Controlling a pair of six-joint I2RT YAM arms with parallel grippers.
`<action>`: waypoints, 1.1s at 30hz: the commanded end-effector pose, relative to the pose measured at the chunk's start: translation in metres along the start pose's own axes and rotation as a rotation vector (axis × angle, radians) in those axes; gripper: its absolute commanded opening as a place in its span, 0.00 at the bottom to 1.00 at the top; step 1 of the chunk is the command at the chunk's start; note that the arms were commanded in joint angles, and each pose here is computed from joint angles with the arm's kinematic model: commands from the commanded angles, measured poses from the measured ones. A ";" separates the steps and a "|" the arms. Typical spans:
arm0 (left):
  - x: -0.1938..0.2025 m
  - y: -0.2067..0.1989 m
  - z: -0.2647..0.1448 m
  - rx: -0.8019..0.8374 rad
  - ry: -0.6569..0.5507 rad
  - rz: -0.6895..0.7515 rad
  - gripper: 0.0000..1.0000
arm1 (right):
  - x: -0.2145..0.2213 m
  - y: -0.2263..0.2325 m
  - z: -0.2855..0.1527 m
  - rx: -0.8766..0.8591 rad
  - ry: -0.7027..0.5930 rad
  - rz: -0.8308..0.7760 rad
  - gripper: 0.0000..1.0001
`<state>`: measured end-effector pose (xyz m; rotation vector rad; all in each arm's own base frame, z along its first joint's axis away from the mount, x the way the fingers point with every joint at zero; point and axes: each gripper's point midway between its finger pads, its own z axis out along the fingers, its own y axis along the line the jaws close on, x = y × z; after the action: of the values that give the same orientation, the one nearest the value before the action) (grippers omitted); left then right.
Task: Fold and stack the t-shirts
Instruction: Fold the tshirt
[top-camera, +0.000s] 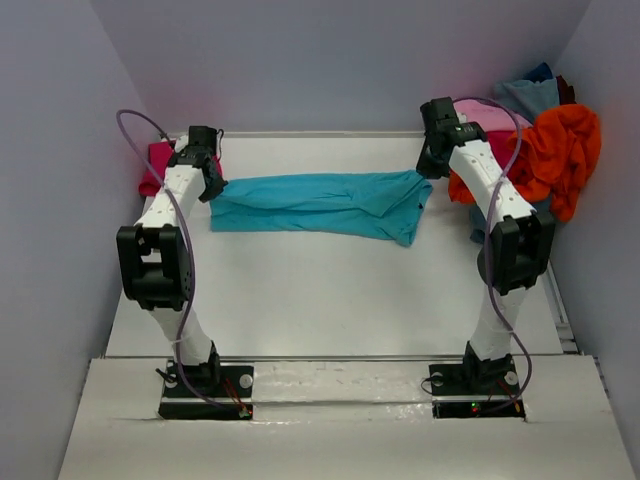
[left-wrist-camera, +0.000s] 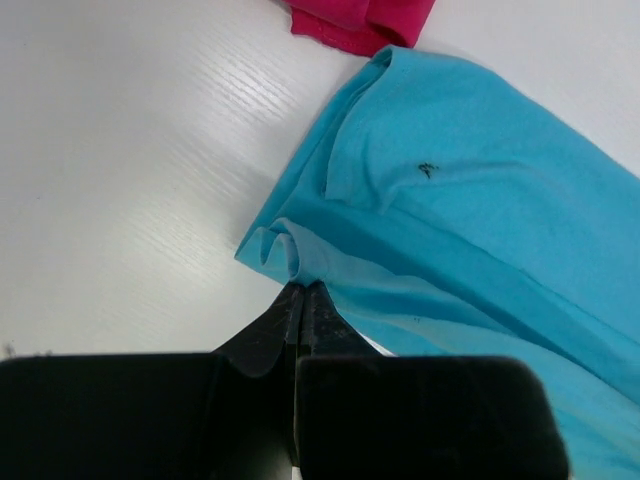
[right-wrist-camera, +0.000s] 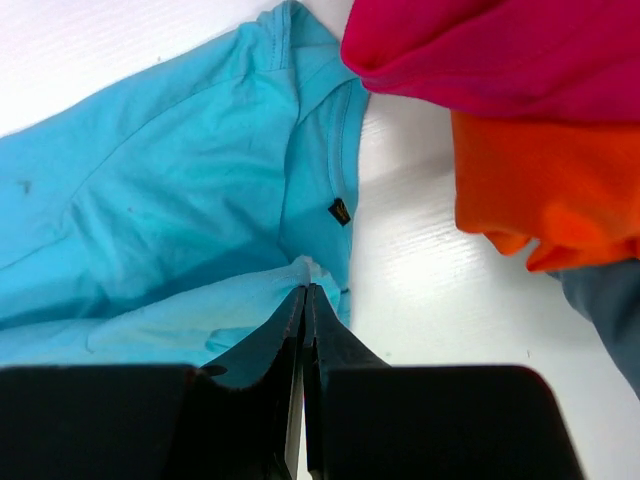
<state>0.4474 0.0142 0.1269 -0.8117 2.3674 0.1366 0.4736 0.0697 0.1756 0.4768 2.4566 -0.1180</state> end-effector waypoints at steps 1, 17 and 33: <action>-0.006 0.011 -0.028 0.018 -0.041 -0.012 0.06 | -0.013 -0.005 -0.035 -0.048 -0.063 0.040 0.07; 0.035 0.046 -0.063 0.037 -0.015 -0.023 0.06 | 0.025 -0.030 -0.102 -0.145 -0.054 0.045 0.07; 0.082 0.070 -0.097 0.104 0.044 -0.037 0.06 | 0.114 -0.043 -0.142 -0.236 0.123 -0.016 0.07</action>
<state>0.3255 0.0025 0.1473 -0.8022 2.3732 0.0103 0.3222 0.0845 0.2122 0.3942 2.5250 0.1269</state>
